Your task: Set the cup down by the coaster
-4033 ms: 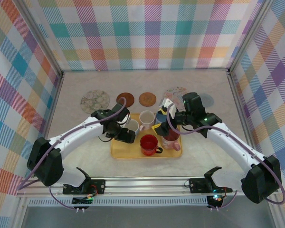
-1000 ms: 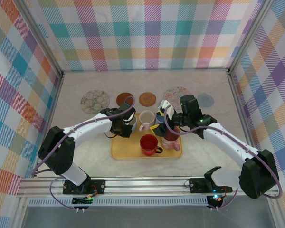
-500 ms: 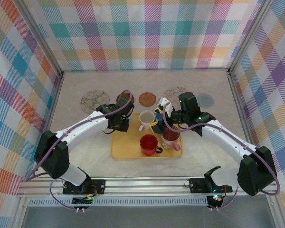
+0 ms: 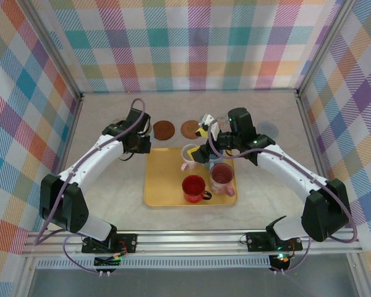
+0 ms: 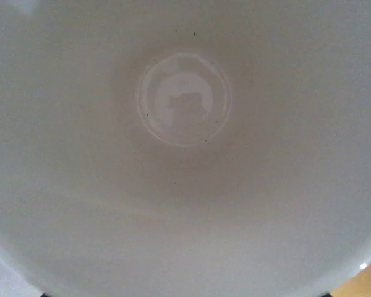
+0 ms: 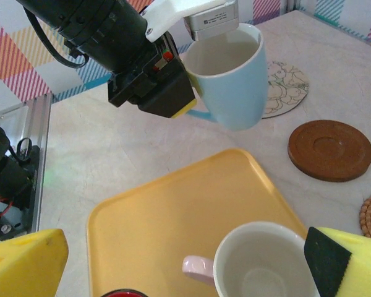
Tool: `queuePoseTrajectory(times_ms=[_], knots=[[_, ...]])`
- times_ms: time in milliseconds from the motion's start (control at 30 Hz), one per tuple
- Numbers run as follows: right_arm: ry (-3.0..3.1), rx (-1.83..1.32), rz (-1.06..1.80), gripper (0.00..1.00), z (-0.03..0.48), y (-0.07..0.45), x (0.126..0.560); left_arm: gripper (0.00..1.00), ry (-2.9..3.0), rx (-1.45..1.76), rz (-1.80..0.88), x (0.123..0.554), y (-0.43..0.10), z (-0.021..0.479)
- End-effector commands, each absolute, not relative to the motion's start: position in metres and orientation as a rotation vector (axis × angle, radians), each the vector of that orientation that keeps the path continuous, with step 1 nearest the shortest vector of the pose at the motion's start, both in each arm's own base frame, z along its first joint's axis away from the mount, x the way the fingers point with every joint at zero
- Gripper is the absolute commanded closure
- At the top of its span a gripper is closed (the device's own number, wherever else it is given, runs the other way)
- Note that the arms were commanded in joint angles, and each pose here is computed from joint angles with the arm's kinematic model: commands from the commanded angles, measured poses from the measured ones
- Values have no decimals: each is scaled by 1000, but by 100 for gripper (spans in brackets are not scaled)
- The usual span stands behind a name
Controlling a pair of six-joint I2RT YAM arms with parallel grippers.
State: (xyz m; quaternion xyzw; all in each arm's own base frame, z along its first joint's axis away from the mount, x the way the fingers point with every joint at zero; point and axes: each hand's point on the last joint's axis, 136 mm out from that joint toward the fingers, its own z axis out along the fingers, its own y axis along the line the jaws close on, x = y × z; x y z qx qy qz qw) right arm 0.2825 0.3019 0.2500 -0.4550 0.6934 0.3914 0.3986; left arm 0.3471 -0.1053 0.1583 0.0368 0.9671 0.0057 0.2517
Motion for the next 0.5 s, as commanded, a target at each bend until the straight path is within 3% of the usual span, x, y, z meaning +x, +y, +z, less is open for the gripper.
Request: queuePoseTrajectory(times_ms=[0, 467], knots=[[1709, -1172, 1058, 1, 265, 313, 280, 100, 2507, 97, -17, 375, -101, 194], [1791, -1124, 1092, 1, 259, 335, 306, 100, 2509, -20, 56, 411, -44, 171]])
